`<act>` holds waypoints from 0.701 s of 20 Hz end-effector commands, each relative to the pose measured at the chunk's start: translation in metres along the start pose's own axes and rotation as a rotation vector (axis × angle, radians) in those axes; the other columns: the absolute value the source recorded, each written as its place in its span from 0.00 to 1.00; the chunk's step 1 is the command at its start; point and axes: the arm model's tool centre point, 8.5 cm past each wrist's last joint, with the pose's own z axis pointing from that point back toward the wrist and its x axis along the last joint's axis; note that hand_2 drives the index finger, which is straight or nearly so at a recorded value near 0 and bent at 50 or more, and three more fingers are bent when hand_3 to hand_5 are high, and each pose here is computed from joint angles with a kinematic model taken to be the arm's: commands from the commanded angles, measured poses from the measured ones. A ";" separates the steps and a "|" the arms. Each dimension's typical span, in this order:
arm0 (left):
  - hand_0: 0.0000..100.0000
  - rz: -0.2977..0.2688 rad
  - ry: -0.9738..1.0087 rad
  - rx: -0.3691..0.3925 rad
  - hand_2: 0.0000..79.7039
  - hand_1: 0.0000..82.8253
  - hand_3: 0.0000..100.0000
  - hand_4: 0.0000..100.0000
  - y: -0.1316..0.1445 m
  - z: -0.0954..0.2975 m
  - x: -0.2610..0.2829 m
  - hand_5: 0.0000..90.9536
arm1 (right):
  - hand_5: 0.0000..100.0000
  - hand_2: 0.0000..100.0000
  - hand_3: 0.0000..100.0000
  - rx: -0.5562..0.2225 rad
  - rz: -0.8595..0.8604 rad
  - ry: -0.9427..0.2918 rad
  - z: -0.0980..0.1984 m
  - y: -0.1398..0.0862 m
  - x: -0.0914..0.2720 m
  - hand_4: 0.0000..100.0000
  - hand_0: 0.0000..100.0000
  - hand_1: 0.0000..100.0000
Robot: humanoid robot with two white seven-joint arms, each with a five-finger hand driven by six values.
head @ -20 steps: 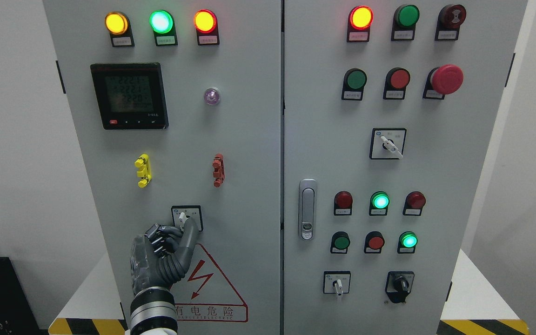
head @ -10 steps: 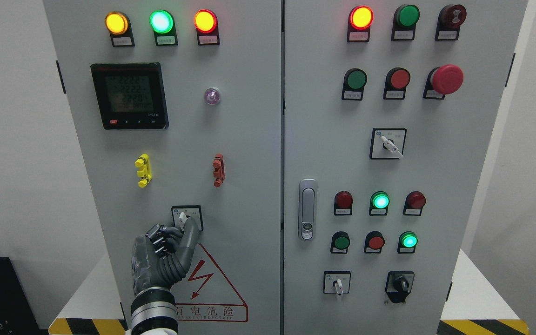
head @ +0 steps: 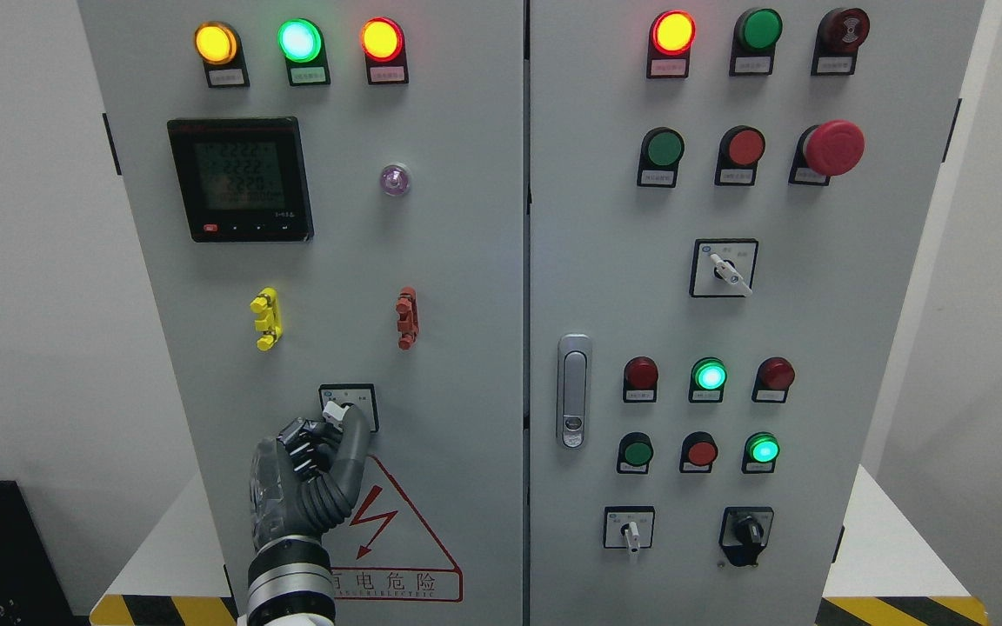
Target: Turn on light switch 1
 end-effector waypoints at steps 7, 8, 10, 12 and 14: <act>0.69 0.002 -0.003 0.009 0.82 0.70 0.98 0.96 0.001 0.000 0.000 0.94 | 0.00 0.00 0.00 0.001 -0.024 0.002 0.000 0.000 0.000 0.00 0.00 0.00; 0.68 0.002 -0.004 0.009 0.82 0.69 0.98 0.96 0.001 0.000 0.001 0.94 | 0.00 0.00 0.00 0.001 -0.024 0.002 0.000 0.000 0.000 0.00 0.00 0.00; 0.63 0.002 -0.004 0.009 0.82 0.67 0.98 0.96 0.001 0.000 0.001 0.94 | 0.00 0.00 0.00 0.001 -0.024 0.002 0.000 0.000 0.000 0.00 0.00 0.00; 0.58 0.002 -0.003 0.009 0.82 0.65 0.98 0.96 0.001 0.000 0.000 0.94 | 0.00 0.00 0.00 0.001 -0.024 0.002 0.000 0.000 0.000 0.00 0.00 0.00; 0.52 0.002 -0.003 0.009 0.82 0.65 0.98 0.96 0.001 0.000 0.000 0.94 | 0.00 0.00 0.00 0.001 -0.024 0.002 0.000 0.000 0.000 0.00 0.00 0.00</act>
